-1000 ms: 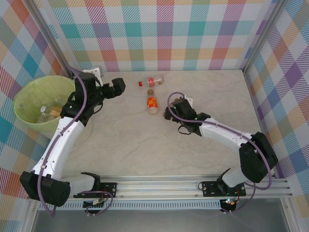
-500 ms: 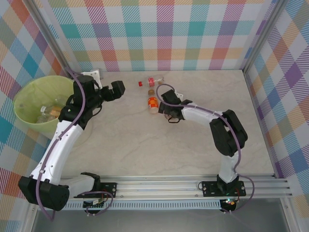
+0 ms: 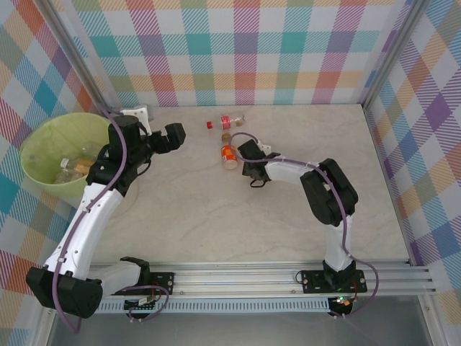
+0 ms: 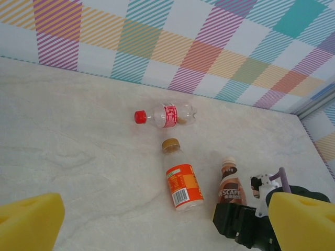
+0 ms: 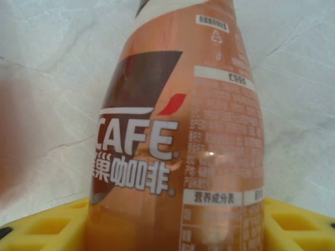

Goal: Put the plastic bottles in the bin

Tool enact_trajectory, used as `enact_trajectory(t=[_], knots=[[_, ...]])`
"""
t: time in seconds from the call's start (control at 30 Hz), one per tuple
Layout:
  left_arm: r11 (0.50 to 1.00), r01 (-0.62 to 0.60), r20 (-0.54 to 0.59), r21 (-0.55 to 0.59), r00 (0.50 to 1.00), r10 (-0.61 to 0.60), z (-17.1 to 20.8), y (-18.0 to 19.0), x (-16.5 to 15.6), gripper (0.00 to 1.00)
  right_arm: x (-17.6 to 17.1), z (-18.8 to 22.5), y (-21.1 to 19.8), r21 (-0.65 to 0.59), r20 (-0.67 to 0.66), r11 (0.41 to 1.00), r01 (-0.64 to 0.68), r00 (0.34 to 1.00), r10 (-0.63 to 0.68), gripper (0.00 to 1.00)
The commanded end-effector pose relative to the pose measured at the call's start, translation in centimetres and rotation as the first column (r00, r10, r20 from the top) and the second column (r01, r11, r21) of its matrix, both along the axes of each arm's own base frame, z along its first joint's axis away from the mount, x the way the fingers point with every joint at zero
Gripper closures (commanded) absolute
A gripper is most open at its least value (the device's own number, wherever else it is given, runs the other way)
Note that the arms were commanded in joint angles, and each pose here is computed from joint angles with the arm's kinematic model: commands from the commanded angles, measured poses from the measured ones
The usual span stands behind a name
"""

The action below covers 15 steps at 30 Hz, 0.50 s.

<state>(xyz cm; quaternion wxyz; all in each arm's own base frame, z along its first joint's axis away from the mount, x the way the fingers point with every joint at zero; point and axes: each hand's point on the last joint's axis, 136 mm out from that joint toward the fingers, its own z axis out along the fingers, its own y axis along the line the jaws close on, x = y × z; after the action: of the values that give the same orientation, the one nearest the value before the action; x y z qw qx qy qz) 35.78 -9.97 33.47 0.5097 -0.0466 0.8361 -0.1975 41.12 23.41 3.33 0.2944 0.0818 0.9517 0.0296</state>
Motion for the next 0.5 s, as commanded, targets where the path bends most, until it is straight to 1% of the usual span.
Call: enact_trajectory(t=[0.0,0.13,0.47], knots=[[1.0,0.022,0.003,-0.002,1.0,-0.022,-0.1,-0.5,-0.2,0.0,0.2,2.2,-0.1,0.025,0.079,0.999,-0.035,0.996,0.033,0.45],[1.0,0.023,-0.009,-0.017,1.0,-0.023,-0.4,-0.7,0.0,0.0,-0.2,3.5,-0.3,0.048,0.132,0.997,-0.062,0.99,0.056,0.51],[0.997,0.02,-0.062,-0.07,0.998,-0.024,-1.6,-1.4,0.9,0.0,-2.3,5.9,-0.3,0.13,0.203,0.982,-0.136,0.973,0.108,0.52]])
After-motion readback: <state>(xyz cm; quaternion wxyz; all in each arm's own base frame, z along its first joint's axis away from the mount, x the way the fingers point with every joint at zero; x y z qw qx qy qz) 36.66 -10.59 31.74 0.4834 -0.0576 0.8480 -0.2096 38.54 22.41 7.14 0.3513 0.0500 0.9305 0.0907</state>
